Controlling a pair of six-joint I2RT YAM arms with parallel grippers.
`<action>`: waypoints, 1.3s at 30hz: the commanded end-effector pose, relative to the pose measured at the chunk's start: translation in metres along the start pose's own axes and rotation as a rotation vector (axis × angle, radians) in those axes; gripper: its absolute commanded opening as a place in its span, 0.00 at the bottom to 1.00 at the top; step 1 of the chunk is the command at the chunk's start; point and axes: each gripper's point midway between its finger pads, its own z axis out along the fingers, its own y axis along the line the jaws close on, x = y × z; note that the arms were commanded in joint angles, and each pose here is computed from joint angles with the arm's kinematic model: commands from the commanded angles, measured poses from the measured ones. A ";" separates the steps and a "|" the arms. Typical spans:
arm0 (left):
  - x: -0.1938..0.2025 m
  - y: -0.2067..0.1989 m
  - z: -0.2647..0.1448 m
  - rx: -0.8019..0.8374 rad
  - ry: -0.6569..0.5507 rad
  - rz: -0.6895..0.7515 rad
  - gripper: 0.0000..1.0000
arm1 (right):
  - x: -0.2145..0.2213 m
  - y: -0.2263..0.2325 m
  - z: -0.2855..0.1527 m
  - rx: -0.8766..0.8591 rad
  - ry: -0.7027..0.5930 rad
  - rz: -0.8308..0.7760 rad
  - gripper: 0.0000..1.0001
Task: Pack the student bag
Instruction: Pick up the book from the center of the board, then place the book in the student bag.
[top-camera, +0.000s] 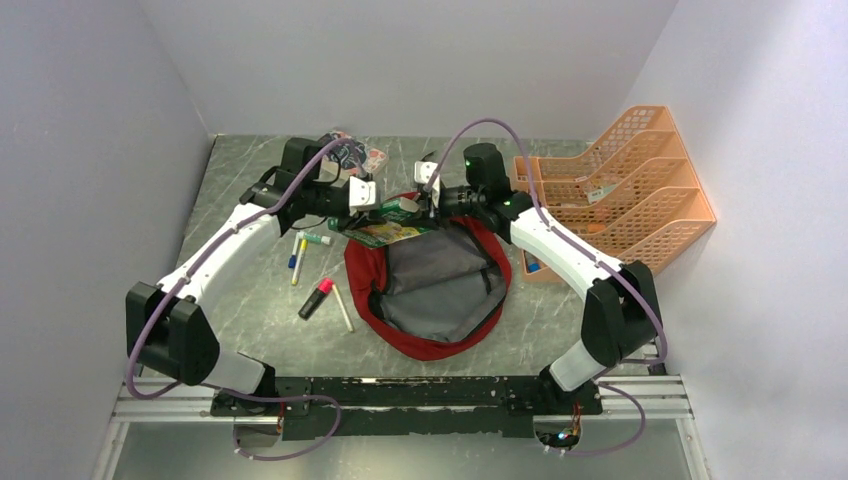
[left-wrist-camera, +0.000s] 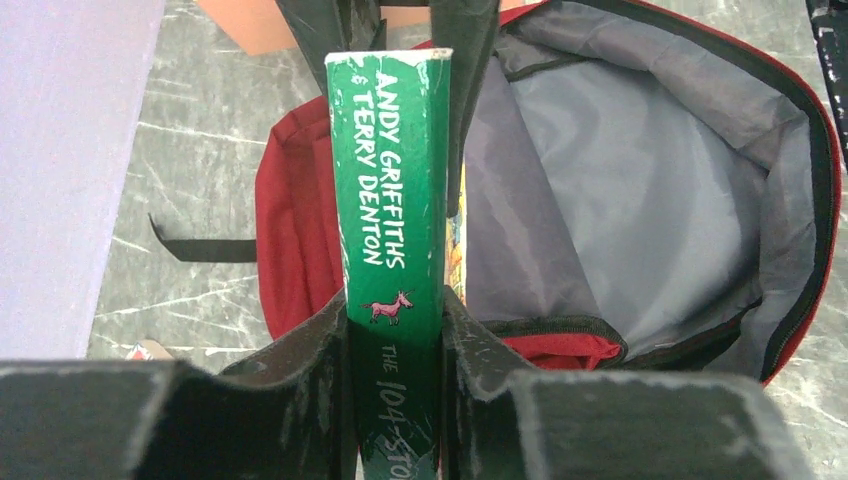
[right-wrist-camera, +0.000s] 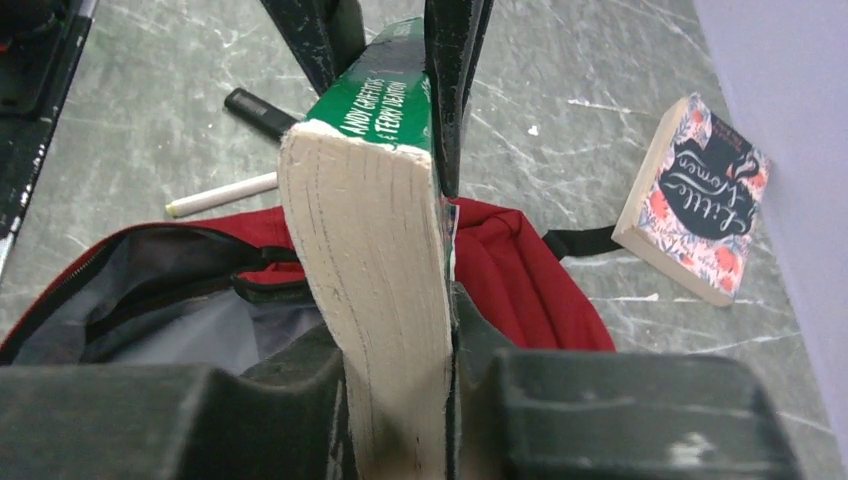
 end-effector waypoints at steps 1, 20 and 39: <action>-0.055 0.011 -0.006 -0.017 -0.154 0.118 0.33 | -0.020 -0.019 -0.003 0.122 -0.027 0.117 0.00; -0.071 -0.045 0.060 -0.282 -0.070 -0.060 0.97 | 0.008 0.048 -0.246 1.514 -0.166 1.202 0.00; 0.058 -0.099 0.153 -0.269 0.441 0.138 0.86 | -0.020 0.082 -0.319 1.656 -0.368 1.153 0.00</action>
